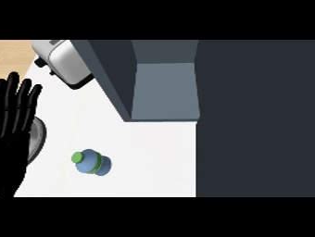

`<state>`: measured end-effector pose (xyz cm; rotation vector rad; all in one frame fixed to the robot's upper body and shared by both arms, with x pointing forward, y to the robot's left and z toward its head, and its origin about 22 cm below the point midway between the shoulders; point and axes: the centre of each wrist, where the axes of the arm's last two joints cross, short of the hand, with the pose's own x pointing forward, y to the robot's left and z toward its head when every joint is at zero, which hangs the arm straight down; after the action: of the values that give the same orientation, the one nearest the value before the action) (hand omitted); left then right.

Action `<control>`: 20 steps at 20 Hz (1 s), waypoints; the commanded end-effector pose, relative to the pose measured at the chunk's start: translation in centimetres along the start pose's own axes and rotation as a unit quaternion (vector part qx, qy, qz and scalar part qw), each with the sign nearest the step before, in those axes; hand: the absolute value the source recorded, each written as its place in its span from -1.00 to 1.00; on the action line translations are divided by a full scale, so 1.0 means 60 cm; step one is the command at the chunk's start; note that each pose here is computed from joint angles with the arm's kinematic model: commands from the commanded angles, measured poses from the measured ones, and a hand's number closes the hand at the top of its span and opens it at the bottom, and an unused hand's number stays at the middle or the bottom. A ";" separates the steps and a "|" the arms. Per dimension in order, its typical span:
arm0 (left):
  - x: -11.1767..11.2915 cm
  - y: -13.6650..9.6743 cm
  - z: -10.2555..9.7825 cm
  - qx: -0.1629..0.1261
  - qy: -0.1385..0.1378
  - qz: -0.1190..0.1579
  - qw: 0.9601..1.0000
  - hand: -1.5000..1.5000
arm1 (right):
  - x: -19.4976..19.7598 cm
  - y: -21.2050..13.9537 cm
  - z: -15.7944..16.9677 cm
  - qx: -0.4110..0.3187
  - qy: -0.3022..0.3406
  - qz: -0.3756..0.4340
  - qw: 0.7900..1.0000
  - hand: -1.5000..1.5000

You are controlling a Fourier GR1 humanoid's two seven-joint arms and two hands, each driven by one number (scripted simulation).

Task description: Pick up the bottled water, place it into the cabinet and close the cabinet

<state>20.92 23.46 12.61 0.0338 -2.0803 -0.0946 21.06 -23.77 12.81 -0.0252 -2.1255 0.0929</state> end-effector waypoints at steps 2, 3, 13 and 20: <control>0.026 0.034 0.010 -0.093 -0.020 0.036 0.995 -1.00 | 0.009 0.013 0.019 -0.005 0.011 0.001 1.000 -1.00; -0.001 0.024 -0.001 -0.117 -0.020 0.073 0.990 -1.00 | 0.007 0.010 0.012 -0.008 0.005 0.008 1.000 -1.00; 0.016 0.142 0.063 -0.252 0.081 0.219 0.939 -1.00 | 0.073 0.033 0.077 0.090 0.060 -0.049 0.993 -1.00; 0.071 0.190 0.059 -0.254 0.105 0.214 0.937 -1.00 | 0.132 0.054 0.074 0.089 0.055 -0.050 0.993 -1.00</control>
<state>16.68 33.36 14.17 -0.6890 -1.7889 -0.3318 14.04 -20.58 15.45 0.1715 -1.9987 0.2138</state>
